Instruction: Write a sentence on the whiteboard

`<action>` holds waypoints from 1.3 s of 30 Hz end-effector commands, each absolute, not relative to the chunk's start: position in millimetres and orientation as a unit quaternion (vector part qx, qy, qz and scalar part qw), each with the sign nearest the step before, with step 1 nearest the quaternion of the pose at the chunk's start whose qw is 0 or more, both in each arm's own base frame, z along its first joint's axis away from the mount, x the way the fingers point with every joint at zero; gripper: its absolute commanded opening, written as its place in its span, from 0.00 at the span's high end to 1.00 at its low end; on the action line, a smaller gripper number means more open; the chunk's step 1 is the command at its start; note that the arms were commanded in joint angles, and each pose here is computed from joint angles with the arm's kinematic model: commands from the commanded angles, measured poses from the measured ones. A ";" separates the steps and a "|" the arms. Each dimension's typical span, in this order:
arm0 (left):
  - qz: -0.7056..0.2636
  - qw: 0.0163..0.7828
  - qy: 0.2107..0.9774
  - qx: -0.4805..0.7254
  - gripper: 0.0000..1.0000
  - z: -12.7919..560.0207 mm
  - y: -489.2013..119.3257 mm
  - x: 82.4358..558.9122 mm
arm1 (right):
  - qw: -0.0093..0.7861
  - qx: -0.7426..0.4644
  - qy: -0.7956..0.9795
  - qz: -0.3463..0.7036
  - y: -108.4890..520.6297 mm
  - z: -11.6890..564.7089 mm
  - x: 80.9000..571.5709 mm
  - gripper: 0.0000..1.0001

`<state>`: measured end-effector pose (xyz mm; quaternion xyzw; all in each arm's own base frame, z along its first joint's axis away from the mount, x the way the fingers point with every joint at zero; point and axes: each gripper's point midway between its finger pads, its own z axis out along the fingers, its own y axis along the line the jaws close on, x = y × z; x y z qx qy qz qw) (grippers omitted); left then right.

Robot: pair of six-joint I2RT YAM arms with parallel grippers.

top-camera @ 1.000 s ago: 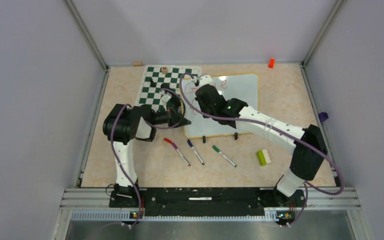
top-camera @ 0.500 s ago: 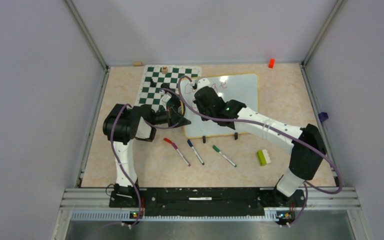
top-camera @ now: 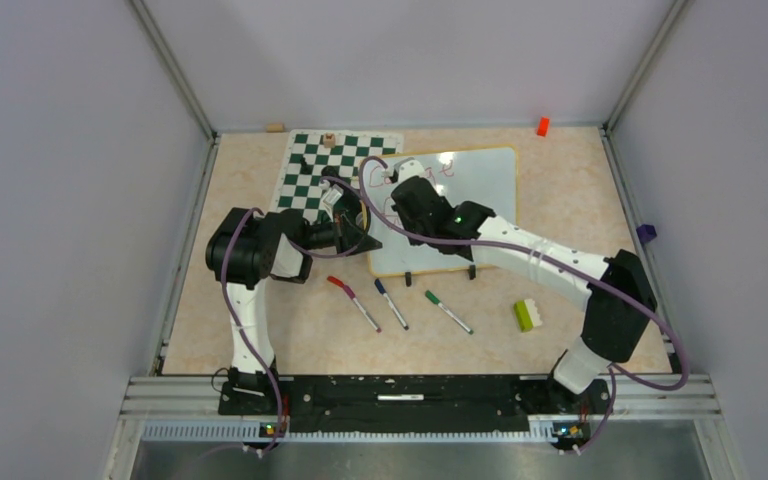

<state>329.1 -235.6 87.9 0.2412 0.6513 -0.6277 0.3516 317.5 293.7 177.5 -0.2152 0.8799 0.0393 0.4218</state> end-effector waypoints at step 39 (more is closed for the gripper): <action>-0.609 0.406 0.612 0.299 1.00 107.0 -234.5 329.3 | 0.502 -0.166 0.847 0.056 246.1 248.5 336.1 1.00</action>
